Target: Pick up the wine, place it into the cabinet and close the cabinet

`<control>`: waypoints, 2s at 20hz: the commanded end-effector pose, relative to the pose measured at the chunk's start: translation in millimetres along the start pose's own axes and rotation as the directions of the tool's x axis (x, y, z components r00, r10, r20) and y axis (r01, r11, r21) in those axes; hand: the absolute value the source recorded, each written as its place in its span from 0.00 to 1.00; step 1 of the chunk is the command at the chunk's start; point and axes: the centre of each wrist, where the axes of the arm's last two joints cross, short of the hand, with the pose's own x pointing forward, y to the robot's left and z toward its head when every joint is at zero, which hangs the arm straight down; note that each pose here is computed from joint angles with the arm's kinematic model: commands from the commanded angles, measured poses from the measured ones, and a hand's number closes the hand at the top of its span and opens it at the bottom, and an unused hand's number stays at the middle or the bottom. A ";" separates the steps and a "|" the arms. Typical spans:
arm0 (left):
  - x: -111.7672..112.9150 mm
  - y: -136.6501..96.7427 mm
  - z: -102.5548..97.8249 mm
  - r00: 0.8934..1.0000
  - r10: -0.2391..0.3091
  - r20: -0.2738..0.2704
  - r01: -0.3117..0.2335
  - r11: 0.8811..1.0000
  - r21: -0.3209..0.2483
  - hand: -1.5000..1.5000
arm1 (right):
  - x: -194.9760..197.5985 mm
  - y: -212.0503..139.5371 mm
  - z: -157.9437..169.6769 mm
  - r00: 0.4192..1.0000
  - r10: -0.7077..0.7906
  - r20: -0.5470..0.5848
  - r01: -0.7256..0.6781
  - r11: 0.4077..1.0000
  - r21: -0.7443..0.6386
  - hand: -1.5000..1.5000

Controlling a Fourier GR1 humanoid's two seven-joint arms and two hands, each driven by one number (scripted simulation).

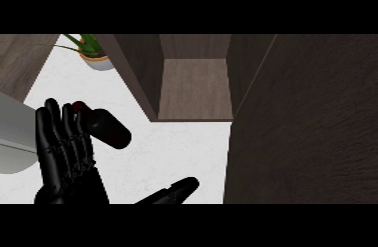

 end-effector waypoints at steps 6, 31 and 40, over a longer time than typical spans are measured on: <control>-25.6 24.0 3.5 0.996 0.007 -0.086 -0.003 0.999 0.044 0.00 | 28.6 7.4 13.8 0.997 -0.036 0.063 0.034 0.999 0.027 0.00; -139.5 101.1 -28.2 0.988 -0.023 -0.153 0.036 0.995 0.088 0.00 | 34.1 5.6 19.9 0.998 -0.035 0.057 0.034 0.999 0.021 0.00; -175.0 122.5 -23.2 0.983 0.002 -0.181 0.011 0.997 0.070 0.00 | 38.1 6.6 22.2 0.997 -0.028 0.066 0.027 0.999 0.017 0.00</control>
